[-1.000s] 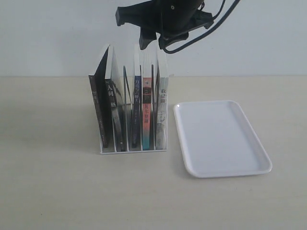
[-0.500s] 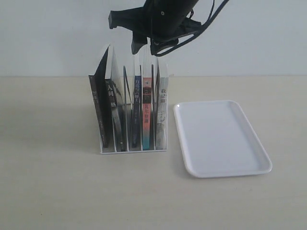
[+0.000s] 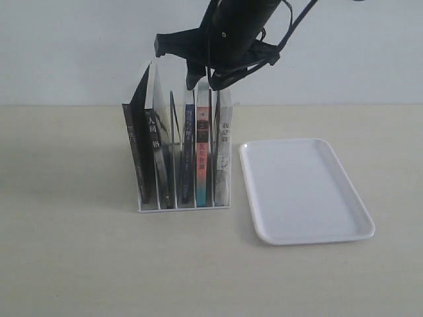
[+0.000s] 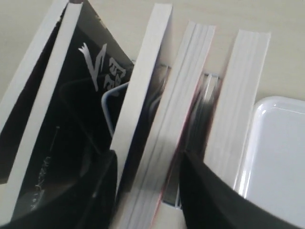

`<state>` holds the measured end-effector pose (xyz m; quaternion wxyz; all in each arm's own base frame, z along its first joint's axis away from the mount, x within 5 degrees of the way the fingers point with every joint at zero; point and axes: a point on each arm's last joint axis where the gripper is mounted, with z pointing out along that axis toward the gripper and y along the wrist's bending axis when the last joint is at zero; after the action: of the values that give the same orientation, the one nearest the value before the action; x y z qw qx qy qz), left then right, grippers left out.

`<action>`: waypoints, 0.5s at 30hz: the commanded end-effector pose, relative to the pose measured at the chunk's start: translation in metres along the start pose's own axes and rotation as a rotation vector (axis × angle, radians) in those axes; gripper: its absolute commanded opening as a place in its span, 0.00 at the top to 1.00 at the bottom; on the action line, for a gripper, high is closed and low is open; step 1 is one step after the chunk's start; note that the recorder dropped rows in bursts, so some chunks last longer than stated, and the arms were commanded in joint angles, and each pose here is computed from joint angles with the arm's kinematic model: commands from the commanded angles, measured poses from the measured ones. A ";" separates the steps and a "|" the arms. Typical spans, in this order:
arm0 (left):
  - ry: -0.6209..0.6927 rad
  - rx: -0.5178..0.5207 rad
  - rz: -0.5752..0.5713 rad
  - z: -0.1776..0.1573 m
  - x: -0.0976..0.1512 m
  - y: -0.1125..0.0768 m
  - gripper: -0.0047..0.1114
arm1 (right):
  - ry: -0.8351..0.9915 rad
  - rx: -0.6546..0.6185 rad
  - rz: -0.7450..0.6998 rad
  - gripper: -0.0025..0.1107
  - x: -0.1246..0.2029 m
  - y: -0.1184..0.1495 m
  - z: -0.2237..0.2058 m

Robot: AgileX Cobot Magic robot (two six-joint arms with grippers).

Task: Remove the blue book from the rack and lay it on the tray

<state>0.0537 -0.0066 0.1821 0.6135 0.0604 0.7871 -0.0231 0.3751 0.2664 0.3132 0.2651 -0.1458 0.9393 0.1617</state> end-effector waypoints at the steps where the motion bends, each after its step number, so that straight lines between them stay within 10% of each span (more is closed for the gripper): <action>1: -0.022 -0.001 -0.006 -0.001 -0.003 0.000 0.92 | 0.016 0.031 0.027 0.61 -0.002 -0.013 0.000; 7: -0.022 -0.001 -0.006 -0.001 -0.003 0.000 0.92 | 0.014 0.031 0.029 0.61 -0.003 -0.014 0.001; 15: -0.022 -0.001 -0.006 -0.001 -0.003 0.000 0.92 | 0.011 0.027 0.033 0.87 -0.003 -0.014 0.004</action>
<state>0.0537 -0.0066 0.1821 0.6135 0.0604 0.7871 -0.0231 0.3800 0.2601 0.3100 0.2559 -0.1282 0.9444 0.1616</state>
